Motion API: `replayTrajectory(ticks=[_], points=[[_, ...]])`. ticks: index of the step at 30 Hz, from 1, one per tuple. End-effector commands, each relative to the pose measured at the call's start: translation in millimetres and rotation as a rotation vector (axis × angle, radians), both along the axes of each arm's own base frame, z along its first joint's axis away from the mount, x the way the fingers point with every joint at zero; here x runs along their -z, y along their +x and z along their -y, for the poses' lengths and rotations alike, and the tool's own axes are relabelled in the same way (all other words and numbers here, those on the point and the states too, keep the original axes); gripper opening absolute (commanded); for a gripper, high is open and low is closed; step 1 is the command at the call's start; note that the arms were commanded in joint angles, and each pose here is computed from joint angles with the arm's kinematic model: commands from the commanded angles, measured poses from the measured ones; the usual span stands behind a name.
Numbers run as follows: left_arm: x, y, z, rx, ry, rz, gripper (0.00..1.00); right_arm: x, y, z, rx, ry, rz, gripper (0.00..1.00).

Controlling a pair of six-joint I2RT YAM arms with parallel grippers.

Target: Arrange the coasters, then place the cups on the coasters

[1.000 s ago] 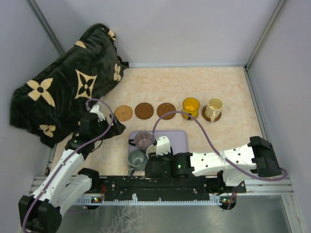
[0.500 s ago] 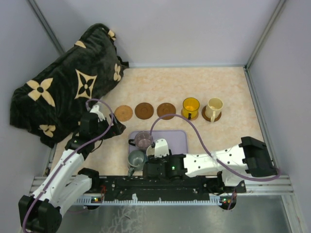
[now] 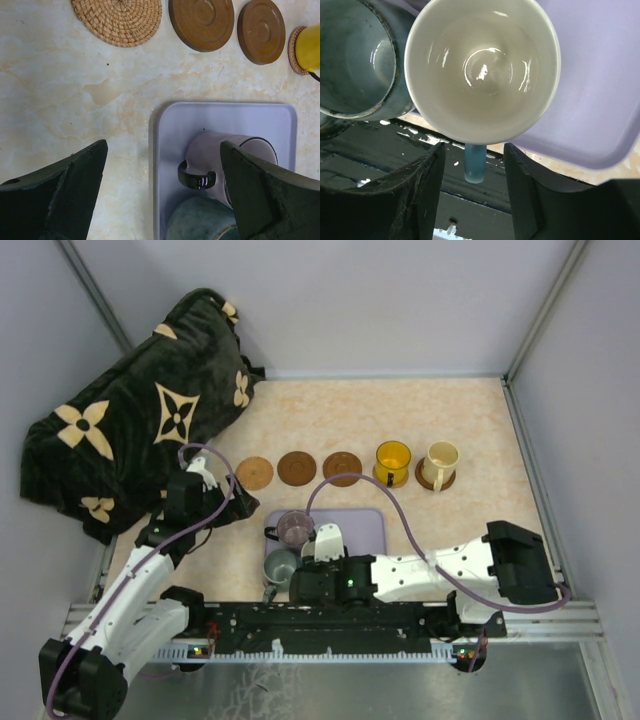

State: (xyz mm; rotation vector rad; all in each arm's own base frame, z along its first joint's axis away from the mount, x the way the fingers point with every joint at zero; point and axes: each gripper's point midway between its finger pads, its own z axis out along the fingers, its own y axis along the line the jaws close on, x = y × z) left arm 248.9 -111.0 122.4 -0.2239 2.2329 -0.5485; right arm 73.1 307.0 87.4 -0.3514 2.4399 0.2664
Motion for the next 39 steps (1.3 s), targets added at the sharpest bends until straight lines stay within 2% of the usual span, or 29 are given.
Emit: replayTrajectory(ticks=[1,5,13,18,22,28,39], points=[[2,0,1,0.002,-0.005,0.001,1.0,0,8,-7,0.028,0.014,0.025,0.5],[2,-1,1,0.002,-0.006,0.002,1.0,3,10,-6,0.038,0.0,0.033,0.47],[3,-1,1,0.0,-0.008,-0.002,1.0,5,15,1,0.075,-0.018,0.057,0.34],[2,-1,1,0.0,-0.009,-0.001,1.0,6,17,5,0.097,-0.021,0.068,0.21],[3,-1,1,0.001,-0.009,-0.001,1.0,6,18,6,0.107,-0.019,0.071,0.0],[2,-2,2,0.002,-0.011,-0.002,1.0,0,23,15,0.151,-0.023,0.109,0.0],[-1,1,2,-0.001,-0.011,0.006,1.0,-45,51,27,0.198,-0.052,0.349,0.0]])
